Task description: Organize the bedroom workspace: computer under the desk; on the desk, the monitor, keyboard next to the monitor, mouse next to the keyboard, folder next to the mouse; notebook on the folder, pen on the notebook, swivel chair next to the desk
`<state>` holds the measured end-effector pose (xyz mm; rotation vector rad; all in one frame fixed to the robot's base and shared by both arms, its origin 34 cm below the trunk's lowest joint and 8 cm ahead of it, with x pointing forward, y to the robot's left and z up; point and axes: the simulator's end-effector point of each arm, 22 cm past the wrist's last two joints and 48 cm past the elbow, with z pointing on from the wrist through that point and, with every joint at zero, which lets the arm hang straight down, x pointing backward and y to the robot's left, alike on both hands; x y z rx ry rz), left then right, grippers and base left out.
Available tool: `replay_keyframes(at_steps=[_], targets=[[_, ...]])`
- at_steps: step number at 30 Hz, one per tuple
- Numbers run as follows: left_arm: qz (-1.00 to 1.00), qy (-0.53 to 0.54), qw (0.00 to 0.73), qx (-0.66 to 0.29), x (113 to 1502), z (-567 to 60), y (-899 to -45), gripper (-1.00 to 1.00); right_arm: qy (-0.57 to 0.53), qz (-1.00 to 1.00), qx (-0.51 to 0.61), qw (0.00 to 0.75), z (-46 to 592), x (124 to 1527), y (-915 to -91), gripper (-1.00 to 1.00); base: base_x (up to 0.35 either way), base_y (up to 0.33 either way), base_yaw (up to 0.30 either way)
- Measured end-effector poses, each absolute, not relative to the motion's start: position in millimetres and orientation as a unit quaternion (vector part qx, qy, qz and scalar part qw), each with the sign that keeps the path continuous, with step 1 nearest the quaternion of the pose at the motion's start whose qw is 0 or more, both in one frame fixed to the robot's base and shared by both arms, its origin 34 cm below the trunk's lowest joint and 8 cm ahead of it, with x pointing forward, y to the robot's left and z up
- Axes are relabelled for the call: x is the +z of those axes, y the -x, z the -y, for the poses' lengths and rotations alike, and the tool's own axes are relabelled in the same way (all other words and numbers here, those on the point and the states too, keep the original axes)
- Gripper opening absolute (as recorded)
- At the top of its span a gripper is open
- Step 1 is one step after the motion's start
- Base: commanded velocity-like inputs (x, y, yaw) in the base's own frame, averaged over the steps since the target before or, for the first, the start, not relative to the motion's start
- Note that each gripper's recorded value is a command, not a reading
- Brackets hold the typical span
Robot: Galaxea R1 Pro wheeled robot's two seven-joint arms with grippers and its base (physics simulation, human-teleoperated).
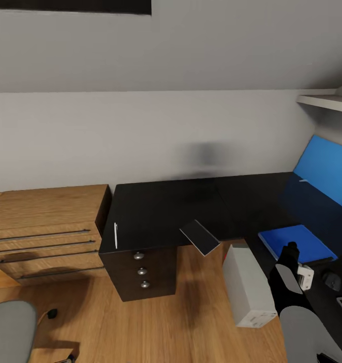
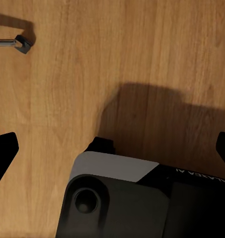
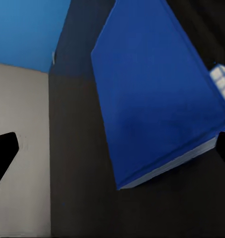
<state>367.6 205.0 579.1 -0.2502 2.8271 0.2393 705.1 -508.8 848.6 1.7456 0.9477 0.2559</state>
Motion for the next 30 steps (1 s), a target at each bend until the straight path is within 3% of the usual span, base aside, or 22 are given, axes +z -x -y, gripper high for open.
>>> replay_keyframes(at_steps=[17,25,30], targets=[[-0.981,0.088,0.153,0.082,582.6,-205.0,-373.1,1.0,-0.723,-0.416,0.152,0.53,468.7,849.3,-721.4,1.0,0.0,0.0,0.049],[-0.98,0.088,0.159,0.082,585.3,-205.1,-377.2,1.0,-0.724,-0.46,0.169,0.485,426.3,820.3,-724.1,1.0,0.0,0.0,0.158],[-0.98,0.088,0.161,0.082,585.9,-205.5,-378.2,1.0,-0.686,-0.55,0.199,0.432,367.2,800.1,-739.5,1.0,0.0,0.0,0.234]])
